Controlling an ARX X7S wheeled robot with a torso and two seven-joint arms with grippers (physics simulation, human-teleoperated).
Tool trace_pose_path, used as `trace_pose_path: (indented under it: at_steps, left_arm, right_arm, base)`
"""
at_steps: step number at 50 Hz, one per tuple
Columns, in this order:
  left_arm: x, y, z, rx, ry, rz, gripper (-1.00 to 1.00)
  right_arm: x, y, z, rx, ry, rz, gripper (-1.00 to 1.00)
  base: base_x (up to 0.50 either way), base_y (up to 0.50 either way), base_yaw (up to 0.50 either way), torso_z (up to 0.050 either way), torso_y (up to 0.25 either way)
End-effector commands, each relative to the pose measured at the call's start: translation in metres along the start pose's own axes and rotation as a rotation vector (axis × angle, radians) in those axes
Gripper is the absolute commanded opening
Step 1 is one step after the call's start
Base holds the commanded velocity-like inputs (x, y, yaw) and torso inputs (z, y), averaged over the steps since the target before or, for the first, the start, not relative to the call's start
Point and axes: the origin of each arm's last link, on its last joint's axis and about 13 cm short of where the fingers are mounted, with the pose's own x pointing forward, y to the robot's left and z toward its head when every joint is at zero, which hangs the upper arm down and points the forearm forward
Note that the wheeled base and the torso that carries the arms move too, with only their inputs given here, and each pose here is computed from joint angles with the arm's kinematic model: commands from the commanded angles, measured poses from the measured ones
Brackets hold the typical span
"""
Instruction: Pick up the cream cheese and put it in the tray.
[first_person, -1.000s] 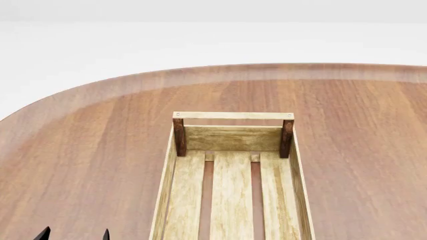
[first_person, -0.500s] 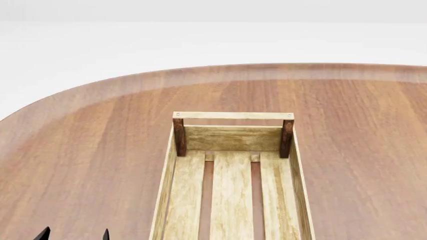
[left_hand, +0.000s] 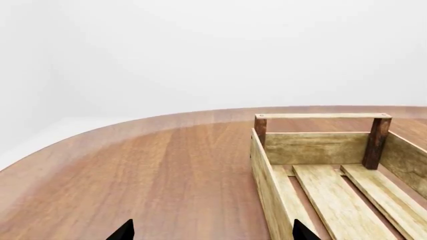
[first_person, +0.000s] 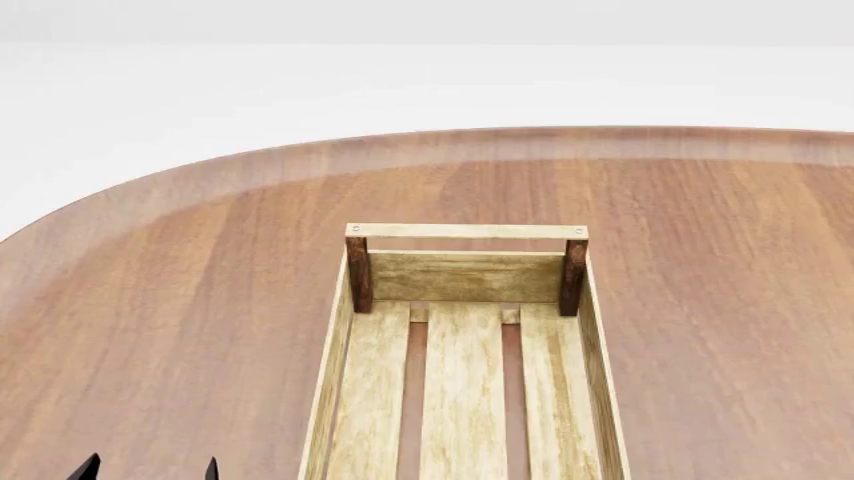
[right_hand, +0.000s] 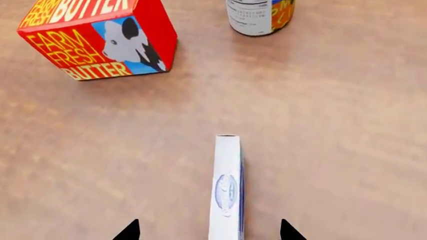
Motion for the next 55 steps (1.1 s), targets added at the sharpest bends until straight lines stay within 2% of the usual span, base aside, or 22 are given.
trace_pose_path:
  at_steps: [1, 35, 55]
  left_arm:
    - [0.000, 0.000, 0.000, -0.002, 0.001, 0.001, 1.00]
    - [0.001, 0.000, 0.000, -0.002, 0.004, 0.005, 1.00]
    - [0.000, 0.000, 0.000, -0.003, 0.005, 0.004, 1.00]
  right_arm:
    - [-0.001, 0.001, -0.005, 0.005, 0.015, -0.002, 1.00]
    - [0.015, 0.000, -0.014, 0.007, 0.055, -0.015, 1.00]
    - [0.026, 0.000, -0.024, -0.021, 0.081, -0.035, 1.00]
  base:
    - [0.00, 0.00, 0.00, 0.000, 0.000]
    - [0.00, 0.00, 0.00, 0.000, 0.000]
    - [0.00, 0.00, 0.00, 0.000, 0.000]
